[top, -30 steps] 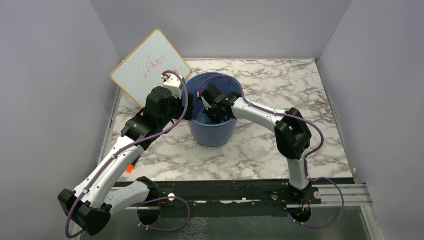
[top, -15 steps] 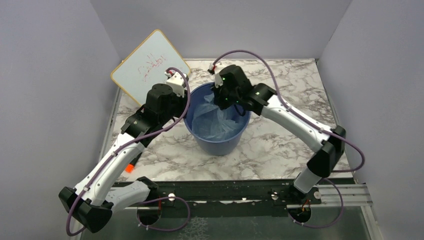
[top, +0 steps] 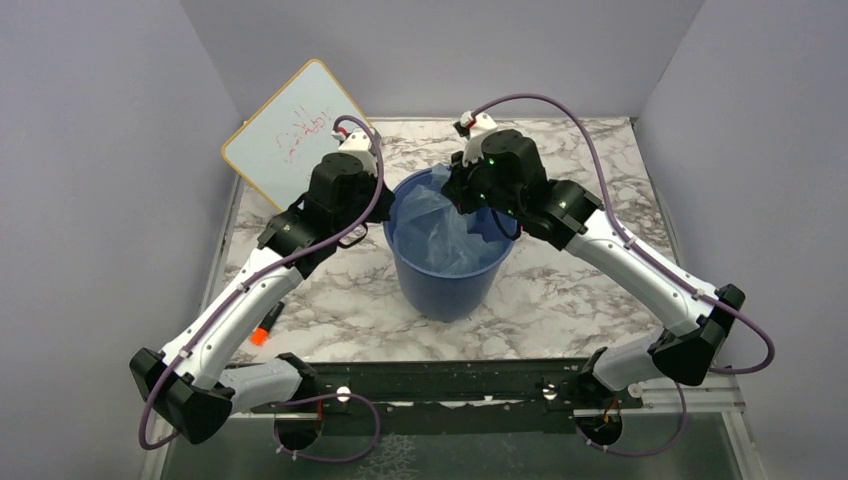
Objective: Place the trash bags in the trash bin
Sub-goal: Place the trash bag in the trash bin.
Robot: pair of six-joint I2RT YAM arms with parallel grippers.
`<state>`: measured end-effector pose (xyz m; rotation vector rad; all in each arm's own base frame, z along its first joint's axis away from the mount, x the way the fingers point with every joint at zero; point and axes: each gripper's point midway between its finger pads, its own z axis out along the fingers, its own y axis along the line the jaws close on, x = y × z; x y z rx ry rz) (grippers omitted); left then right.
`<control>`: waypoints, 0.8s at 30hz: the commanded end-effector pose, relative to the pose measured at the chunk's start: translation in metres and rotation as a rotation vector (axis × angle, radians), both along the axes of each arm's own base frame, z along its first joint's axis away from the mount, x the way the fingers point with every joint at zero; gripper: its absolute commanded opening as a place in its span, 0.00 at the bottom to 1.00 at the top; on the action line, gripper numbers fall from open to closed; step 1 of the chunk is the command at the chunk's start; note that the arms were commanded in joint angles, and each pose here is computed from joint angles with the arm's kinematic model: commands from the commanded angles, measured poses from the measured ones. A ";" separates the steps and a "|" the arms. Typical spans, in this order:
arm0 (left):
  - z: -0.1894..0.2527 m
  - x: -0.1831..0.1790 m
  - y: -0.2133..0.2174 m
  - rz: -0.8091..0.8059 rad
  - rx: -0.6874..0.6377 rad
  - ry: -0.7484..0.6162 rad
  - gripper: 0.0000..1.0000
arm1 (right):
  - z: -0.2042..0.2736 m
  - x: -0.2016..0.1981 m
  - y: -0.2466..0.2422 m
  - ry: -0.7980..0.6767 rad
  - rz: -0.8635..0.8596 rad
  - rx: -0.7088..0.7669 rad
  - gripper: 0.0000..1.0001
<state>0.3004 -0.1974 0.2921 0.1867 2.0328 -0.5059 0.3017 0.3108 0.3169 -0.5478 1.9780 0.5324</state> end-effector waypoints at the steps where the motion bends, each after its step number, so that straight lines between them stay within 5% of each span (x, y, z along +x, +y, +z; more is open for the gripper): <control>1: 0.010 0.010 -0.008 0.170 -0.109 -0.012 0.00 | 0.038 0.002 -0.006 -0.081 -0.056 0.102 0.01; 13: 0.007 -0.005 0.008 0.364 -0.188 -0.082 0.00 | 0.042 -0.014 -0.025 -0.062 -0.090 0.152 0.01; 17: -0.001 -0.010 -0.004 0.285 -0.215 -0.076 0.00 | 0.036 -0.028 -0.021 -0.034 -0.028 0.180 0.01; 19: -0.008 -0.015 -0.012 0.221 -0.197 -0.061 0.27 | 0.035 -0.033 -0.021 -0.026 -0.013 0.187 0.01; 24: -0.003 -0.028 -0.006 0.154 -0.163 -0.100 0.54 | 0.042 -0.040 -0.018 -0.035 0.027 0.225 0.01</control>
